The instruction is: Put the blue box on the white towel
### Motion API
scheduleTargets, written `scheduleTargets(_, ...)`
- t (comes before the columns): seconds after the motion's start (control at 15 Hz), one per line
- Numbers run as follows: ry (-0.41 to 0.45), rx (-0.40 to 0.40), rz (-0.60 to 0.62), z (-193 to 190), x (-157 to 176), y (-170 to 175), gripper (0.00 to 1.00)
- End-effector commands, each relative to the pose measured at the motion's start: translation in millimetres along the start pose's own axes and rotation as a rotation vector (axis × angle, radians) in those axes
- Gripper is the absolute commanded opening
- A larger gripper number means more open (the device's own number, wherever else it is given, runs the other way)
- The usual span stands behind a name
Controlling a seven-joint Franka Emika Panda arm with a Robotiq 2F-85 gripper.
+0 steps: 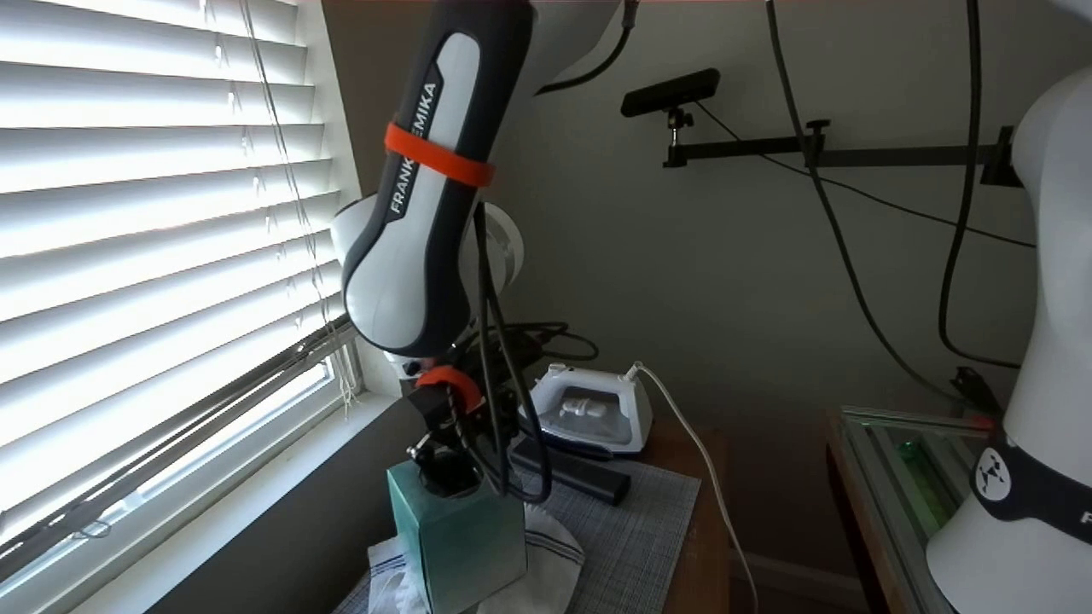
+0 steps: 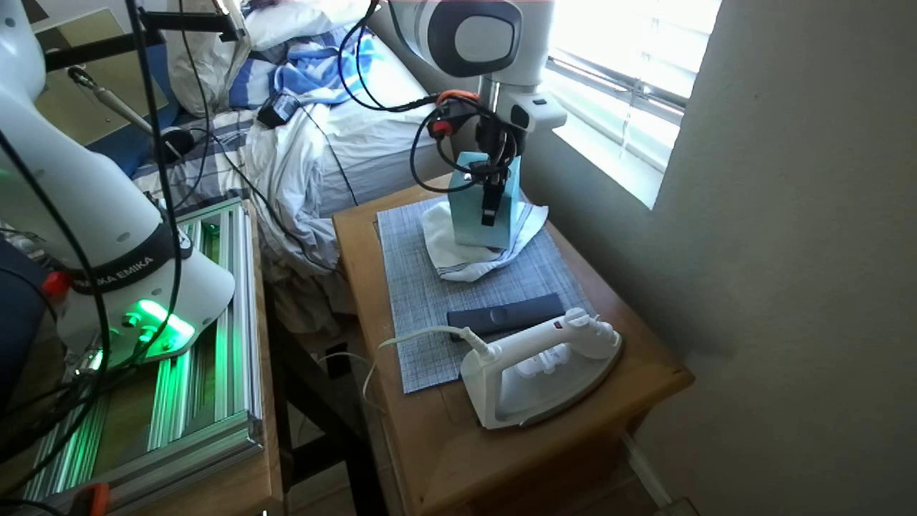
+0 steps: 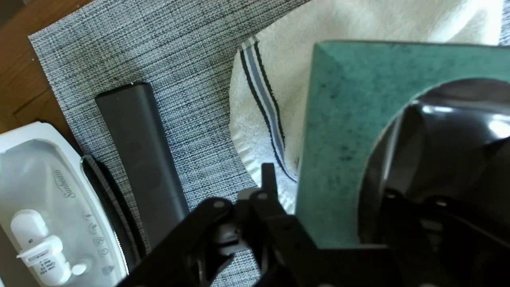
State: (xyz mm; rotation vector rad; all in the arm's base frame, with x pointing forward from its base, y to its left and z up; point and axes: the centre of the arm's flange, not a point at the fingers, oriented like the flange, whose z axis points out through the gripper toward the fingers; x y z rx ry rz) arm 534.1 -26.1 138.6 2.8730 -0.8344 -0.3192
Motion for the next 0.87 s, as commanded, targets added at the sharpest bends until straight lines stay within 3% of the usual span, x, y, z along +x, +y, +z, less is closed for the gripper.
scheduleTargets(0.0,0.029,0.023,-0.052,-37.8,-32.7,0.1,0.79)
scheduleTargets(0.2,0.058,0.042,-0.088,-58.2,-54.1,-3.8,0.98)
scheduleTargets(0.27,0.064,0.056,-0.096,-63.2,-59.3,-4.2,1.00)
scheduleTargets(0.53,0.154,0.082,-0.071,-88.9,-88.2,12.5,1.00)
scheduleTargets(0.67,0.254,0.110,-0.165,-101.3,-105.2,15.1,1.00)
scheduleTargets(0.73,0.173,0.088,-0.117,-87.0,-71.4,-1.3,1.00)
scheduleTargets(0.8,0.186,0.094,-0.123,-91.4,-76.7,1.2,1.00)
